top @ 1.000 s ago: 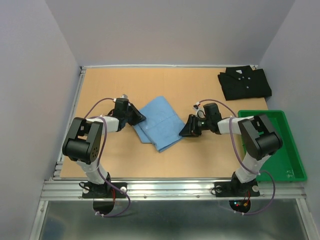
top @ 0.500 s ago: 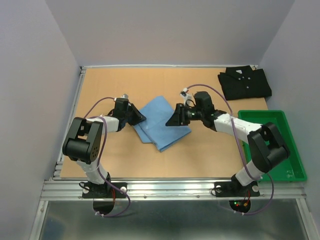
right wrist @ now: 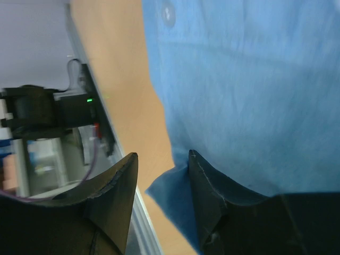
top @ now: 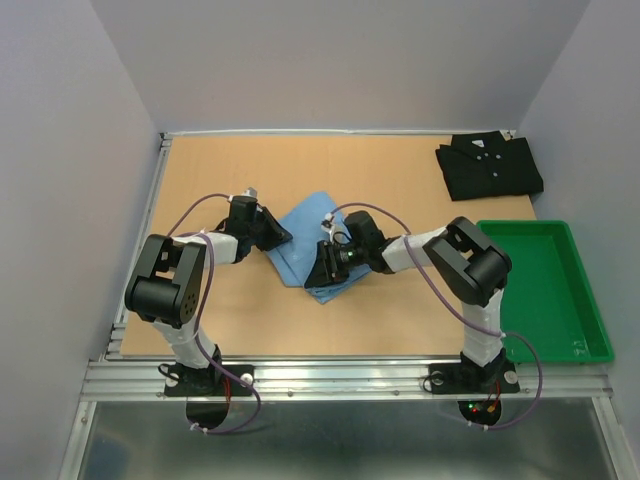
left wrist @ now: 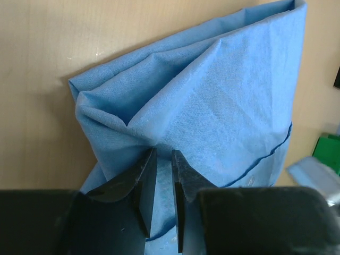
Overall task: Fold and stack the long sleeve shirts
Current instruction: Fold the shirt
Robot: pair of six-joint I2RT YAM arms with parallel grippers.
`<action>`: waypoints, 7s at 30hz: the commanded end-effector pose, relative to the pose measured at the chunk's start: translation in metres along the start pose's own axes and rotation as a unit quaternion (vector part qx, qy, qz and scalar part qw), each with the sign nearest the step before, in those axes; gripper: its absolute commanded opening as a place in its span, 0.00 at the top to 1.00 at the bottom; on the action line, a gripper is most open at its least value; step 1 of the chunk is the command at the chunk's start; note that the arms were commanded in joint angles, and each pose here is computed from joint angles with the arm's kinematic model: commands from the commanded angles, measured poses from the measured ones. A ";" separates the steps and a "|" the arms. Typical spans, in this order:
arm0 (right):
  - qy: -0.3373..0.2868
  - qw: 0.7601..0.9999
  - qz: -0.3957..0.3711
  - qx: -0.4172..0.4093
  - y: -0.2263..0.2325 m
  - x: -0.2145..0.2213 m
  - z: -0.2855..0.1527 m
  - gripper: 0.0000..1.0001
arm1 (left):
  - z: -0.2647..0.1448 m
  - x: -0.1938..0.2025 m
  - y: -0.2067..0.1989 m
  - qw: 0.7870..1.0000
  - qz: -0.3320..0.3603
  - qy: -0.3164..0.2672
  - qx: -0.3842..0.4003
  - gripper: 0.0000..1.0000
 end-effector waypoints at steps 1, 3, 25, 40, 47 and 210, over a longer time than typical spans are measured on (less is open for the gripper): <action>0.017 0.999 0.006 -0.035 -0.012 0.027 0.003 0.51 | -0.001 -0.001 0.000 1.000 0.015 -0.005 -0.004 0.70; 0.027 0.999 0.018 -0.023 -0.023 0.042 0.002 0.51 | 0.002 -0.001 0.002 1.000 0.015 -0.003 -0.010 0.70; 0.035 0.999 -0.003 -0.027 0.000 0.065 -0.029 0.52 | 0.014 -0.006 0.008 0.999 0.014 0.001 -0.034 0.70; 0.019 0.999 -0.035 -0.005 0.016 0.048 -0.038 0.52 | -0.004 -0.025 -0.018 0.999 0.042 -0.023 -0.016 0.69; -0.089 0.993 -0.079 -0.026 0.065 -0.020 -0.083 0.52 | -0.057 -0.055 -0.072 0.991 0.090 -0.095 0.030 0.62; -0.139 0.938 -0.127 0.290 0.031 -0.033 -0.072 0.40 | -0.091 -0.072 -0.052 0.960 0.139 -0.175 -0.166 0.21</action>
Point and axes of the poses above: each gripper's point midway between its finger pads, its own z axis out along the fingers, its own y axis along the line the jaws close on, x = y × z, the point moved 8 cm from there along -z, back along the fingers, and after that the axes turned 2 degrees about -z, right-handed, at the moved point
